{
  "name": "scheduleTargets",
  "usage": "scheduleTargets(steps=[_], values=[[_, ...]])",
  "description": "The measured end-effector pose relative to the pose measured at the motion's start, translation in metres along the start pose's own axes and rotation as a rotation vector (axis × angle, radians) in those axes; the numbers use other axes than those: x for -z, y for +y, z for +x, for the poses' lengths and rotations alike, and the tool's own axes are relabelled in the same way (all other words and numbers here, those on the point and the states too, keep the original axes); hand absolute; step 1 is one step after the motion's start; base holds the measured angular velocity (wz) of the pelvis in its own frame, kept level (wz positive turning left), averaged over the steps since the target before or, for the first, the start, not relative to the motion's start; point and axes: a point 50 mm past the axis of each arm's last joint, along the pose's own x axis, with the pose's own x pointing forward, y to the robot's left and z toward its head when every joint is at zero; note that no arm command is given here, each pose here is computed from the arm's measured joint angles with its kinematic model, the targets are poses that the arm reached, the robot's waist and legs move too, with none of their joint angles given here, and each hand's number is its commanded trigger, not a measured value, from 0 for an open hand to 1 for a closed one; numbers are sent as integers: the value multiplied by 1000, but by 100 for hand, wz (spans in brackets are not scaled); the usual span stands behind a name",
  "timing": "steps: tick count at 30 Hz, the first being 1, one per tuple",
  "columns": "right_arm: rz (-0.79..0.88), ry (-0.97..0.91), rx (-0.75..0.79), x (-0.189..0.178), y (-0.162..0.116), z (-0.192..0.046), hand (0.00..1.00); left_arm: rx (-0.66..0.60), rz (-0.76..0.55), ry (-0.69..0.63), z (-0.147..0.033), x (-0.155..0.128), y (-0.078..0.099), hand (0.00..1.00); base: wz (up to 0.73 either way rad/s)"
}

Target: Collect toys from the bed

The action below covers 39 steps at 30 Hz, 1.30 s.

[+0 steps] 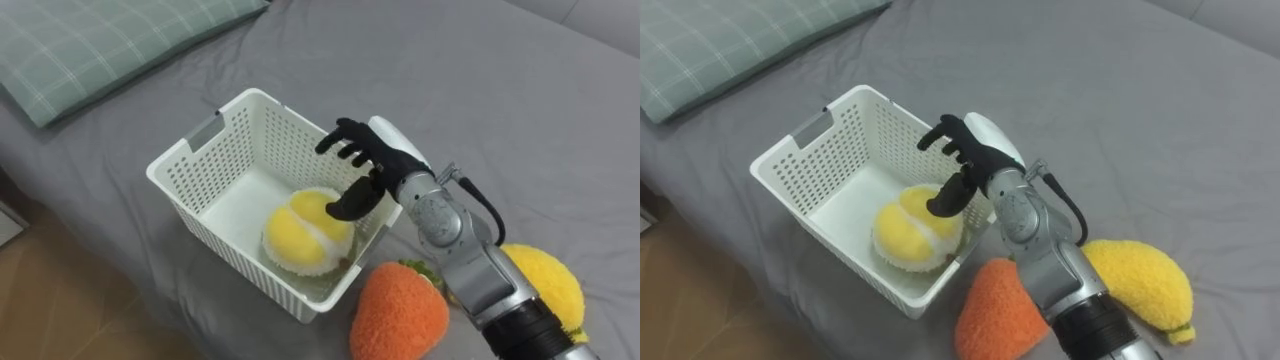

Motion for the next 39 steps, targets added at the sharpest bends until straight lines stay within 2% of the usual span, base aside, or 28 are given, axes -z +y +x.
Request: scheduleTargets(steps=[8, 11, 14, 19, 23, 27, 34, 39], values=[[40, -50, 68, -8, -10, -1, 0, -10, 3, 16, 1, 3, 3, 0, -4], [104, -75, 114, -11, -17, -3, 0, -9, 4, 16, 1, 3, 2, 0, -3], [135, -78, 194, -9, -29, -4, 0, -7, 1, 5, 1, 1, 2, 0, 0], [216, -78, 377, -2, -60, -13, 0, -10, -34, 32, -1, 12, 2, 0, -7], [254, -86, 460, 4, -73, -22, 0, -19, -47, 43, -2, 17, 5, 0, -13], [312, -35, 479, 23, -70, -32, 0, -22, -45, 56, -3, 24, 6, 0, -18], [322, 78, 618, 60, -81, -61, 0, -34, -70, 53, -2, 23, 10, 0, -15], [318, 146, 618, 78, -75, -72, 0, -16, -72, 53, -2, 23, 10, 0, -7]])
